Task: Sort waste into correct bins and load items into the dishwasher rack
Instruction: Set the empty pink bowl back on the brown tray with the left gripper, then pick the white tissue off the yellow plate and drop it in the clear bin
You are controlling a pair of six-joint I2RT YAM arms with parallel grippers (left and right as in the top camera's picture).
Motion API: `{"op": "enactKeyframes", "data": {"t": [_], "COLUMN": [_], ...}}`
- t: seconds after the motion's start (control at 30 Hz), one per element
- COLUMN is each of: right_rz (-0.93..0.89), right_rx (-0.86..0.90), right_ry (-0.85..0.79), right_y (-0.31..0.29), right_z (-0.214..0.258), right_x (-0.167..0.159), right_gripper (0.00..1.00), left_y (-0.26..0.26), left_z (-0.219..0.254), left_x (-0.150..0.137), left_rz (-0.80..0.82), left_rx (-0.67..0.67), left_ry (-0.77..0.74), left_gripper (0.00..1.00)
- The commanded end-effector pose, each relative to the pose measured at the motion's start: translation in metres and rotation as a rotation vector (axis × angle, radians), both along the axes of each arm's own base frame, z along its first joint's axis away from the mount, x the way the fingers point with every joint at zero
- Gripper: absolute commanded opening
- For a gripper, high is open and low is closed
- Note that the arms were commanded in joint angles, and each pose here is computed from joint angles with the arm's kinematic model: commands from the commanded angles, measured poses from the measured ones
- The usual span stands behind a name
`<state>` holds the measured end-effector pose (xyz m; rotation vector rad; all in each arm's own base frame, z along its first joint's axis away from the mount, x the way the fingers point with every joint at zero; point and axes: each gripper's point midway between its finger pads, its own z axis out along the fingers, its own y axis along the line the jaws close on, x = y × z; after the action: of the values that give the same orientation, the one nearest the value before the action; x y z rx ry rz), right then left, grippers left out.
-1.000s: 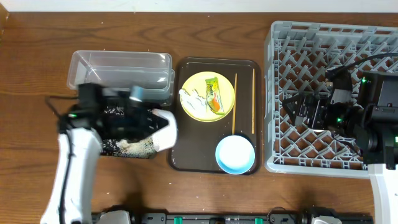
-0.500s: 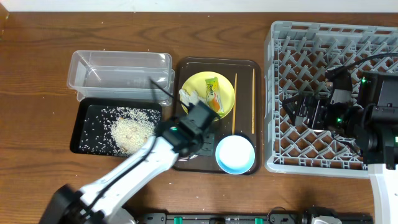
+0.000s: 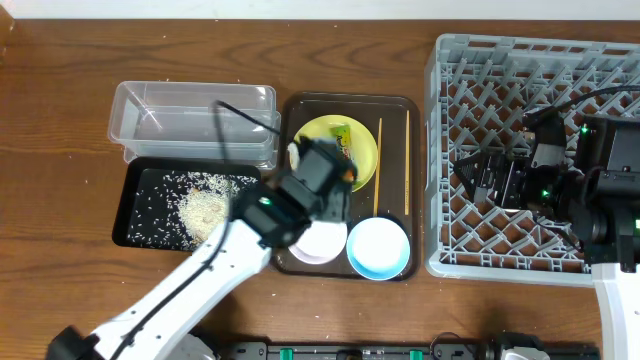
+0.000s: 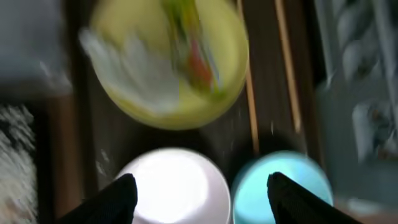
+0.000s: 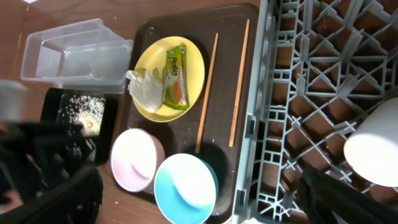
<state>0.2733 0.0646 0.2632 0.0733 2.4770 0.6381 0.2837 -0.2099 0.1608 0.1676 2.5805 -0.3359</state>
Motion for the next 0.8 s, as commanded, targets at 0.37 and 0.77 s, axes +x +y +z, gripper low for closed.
{"op": "enactKeyframes", "data": {"t": [0.37,0.77], "right_rz": [0.029,0.029], "right_rx": [-0.012,-0.012], "right_ry": [-0.009,-0.007], "right_y": [0.004,0.004], "right_z": [0.000,0.000], "right_x": [0.000,0.000], "right_gripper": [0.99,0.99], "left_y": [0.034,0.031], "left_z": [-0.122,-0.147], "left_x": [0.084,0.071], "left_rz": [0.037,0.010], "left_rx": [0.147,0.152], "left_ry": [0.100,0.182], "left_gripper": [0.69,0.13]}}
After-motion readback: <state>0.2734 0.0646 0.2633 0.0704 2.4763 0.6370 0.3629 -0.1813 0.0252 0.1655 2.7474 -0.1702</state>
